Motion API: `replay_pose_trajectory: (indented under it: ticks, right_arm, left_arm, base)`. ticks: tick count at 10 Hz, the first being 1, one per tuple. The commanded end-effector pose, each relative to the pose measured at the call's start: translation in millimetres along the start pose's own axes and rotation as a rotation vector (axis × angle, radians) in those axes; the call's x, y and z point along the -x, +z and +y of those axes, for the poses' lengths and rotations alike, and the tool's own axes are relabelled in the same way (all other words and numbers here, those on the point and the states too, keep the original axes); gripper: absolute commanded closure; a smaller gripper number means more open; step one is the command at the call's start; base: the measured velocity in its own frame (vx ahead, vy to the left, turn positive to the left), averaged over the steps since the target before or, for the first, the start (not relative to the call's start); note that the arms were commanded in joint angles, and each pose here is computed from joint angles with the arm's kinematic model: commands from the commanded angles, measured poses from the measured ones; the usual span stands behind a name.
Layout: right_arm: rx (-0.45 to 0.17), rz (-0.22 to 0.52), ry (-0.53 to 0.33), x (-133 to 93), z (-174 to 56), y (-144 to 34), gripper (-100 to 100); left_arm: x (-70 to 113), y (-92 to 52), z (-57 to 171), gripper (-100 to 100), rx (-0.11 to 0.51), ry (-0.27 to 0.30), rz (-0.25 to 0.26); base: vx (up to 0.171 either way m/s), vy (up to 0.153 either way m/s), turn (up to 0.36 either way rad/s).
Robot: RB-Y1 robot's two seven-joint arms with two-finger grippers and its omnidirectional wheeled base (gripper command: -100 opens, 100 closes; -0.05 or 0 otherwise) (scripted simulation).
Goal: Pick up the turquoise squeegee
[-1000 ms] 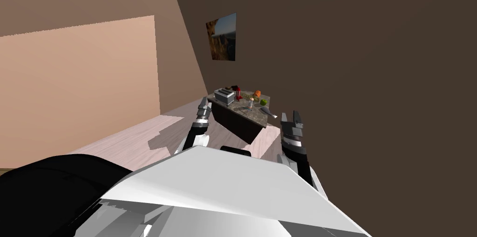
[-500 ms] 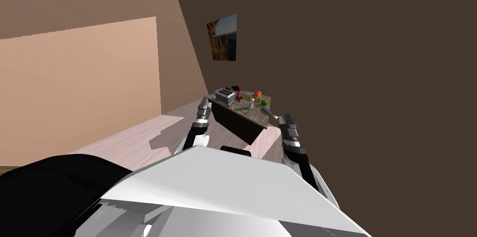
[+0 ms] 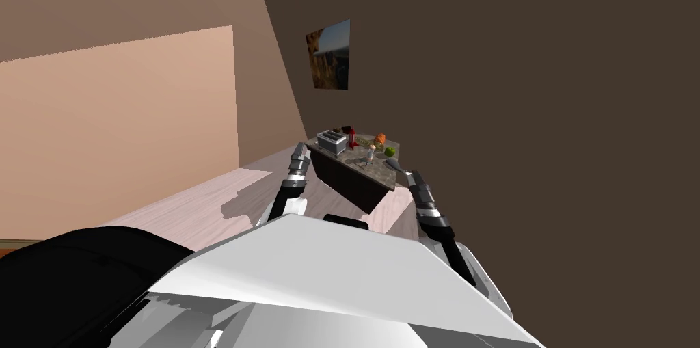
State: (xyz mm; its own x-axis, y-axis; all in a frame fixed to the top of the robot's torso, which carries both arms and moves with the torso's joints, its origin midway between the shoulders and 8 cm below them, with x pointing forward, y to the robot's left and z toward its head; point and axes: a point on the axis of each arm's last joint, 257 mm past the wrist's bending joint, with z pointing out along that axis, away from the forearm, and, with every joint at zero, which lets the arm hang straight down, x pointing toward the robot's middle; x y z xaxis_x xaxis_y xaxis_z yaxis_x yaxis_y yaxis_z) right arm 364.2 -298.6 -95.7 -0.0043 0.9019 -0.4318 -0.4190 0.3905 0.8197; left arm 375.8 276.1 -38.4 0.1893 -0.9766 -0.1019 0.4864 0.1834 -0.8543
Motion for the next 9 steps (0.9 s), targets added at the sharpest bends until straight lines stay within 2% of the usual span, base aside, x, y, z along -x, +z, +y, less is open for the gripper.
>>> replay_pose_trajectory:
  ticks: [1, 2, 3, 4, 5, 6, 7, 8, 9]
  right_arm:
    - [-0.045, 0.045, -0.037, -1.6, -18.4, -7.2, -100]
    - [-0.044, 0.056, -0.044, -1.8, -18.3, -7.1, -100]
    - [-0.085, 0.092, -0.075, -3.1, -36.0, -14.5, -100]
    - [-0.085, 0.103, -0.084, -3.2, -35.9, -14.3, -100]
    - [-0.127, 0.142, -0.118, -3.6, -54.3, -22.9, -100]
    - [-0.127, 0.152, -0.125, -3.5, -54.2, -22.8, -100]
    - [-0.171, 0.191, -0.162, -2.8, -73.0, -32.7, -100]
    - [-0.17, 0.202, -0.169, -2.5, -72.9, -32.5, -100]
    - [-0.216, 0.242, -0.208, -0.8, -92.1, -43.8, -100]
  left_arm:
    - [0.0, 0.0, 0.0, 0, 0.0, 0.0, 0.0]
    - [0.0, 0.0, 0.0, 0, 0.0, 0.0, 0.0]
    - [0.0, 0.0, 0.0, 0, 0.0, 0.0, 0.0]
    - [0.0, 0.0, 0.0, 0, 0.0, 0.0, 0.0]
    - [0.0, 0.0, 0.0, 0, 0.0, 0.0, 0.0]
    - [0.0, 0.0, 0.0, 0, 0.0, 0.0, 0.0]
    - [0.0, 0.0, 0.0, 0, 0.0, 0.0, 0.0]
    - [0.0, 0.0, 0.0, 0, 0.0, 0.0, 0.0]
    - [0.0, 0.0, 0.0, 0, 0.0, 0.0, 0.0]
  base:
    - [0.022, 0.037, 0.034]
    - [0.016, 0.034, 0.024]
    - [0.023, 0.044, 0.062]
    - [0.019, 0.036, 0.021]
    - [0.021, 0.049, 0.058]
    - [0.024, 0.037, 0.032]
    - [0.027, 0.053, 0.066]
    - [0.027, 0.049, 0.038]
    - [0.032, 0.061, 0.078]
